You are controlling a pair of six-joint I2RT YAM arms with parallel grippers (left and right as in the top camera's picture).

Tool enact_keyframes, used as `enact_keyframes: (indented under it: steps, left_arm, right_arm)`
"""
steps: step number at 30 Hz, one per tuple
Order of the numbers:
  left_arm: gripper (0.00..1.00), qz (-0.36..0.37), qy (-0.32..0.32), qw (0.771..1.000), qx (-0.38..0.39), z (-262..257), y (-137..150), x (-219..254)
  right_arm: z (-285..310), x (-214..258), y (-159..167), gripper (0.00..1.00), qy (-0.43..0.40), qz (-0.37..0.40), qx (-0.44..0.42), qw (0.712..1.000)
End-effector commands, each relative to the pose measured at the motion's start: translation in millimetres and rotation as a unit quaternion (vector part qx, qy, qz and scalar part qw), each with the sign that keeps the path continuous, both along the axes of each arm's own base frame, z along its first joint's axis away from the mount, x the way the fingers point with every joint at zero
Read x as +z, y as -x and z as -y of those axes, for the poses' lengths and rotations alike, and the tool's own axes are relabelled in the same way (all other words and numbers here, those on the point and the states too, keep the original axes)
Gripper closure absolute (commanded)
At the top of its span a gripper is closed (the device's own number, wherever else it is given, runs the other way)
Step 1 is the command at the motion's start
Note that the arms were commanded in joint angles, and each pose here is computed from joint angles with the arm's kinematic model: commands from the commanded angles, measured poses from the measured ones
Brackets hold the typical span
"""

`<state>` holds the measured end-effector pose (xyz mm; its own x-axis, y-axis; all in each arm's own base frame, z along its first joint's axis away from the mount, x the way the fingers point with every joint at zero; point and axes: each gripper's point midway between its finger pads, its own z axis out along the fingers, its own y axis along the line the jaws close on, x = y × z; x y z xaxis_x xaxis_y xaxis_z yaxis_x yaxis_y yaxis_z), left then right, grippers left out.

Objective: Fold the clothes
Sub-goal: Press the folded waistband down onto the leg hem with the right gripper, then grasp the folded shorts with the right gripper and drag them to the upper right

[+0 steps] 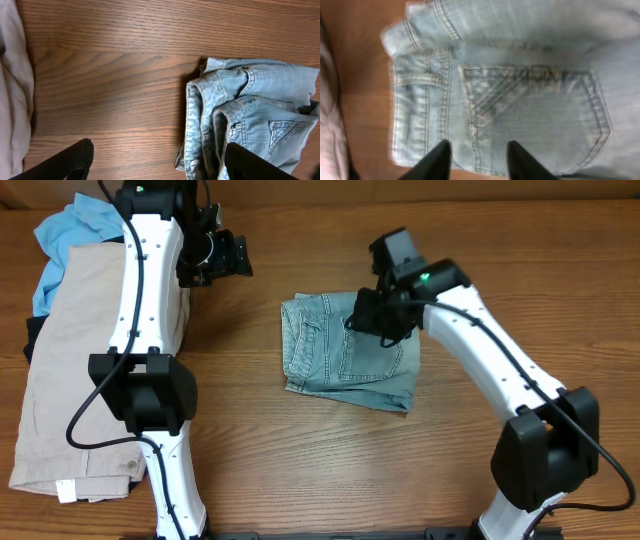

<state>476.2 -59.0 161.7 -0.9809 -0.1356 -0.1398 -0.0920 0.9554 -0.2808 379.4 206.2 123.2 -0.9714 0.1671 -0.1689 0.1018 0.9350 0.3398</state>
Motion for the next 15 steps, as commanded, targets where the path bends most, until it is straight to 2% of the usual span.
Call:
enact_keyframes:
  steps: [1, 8, 15]
  left_arm:
    - [0.14, 0.016, -0.006, 1.000, -0.013, 2.7, -0.5, 9.3]
    - [0.13, 0.020, -0.006, 1.000, -0.013, 2.8, -2.7, 9.8]
    - [0.13, 0.021, -0.012, 1.000, -0.011, 0.6, -3.3, 9.3]
  right_arm:
    - [11.8, -25.0, 23.2, 0.69, 0.024, -0.040, -0.004, 0.999]
    - [26.7, -60.3, 71.7, 0.70, 0.053, -0.123, 0.023, 0.991]
    - [56.0, -107.9, 95.5, 0.59, 0.070, -0.161, -0.021, 0.984]
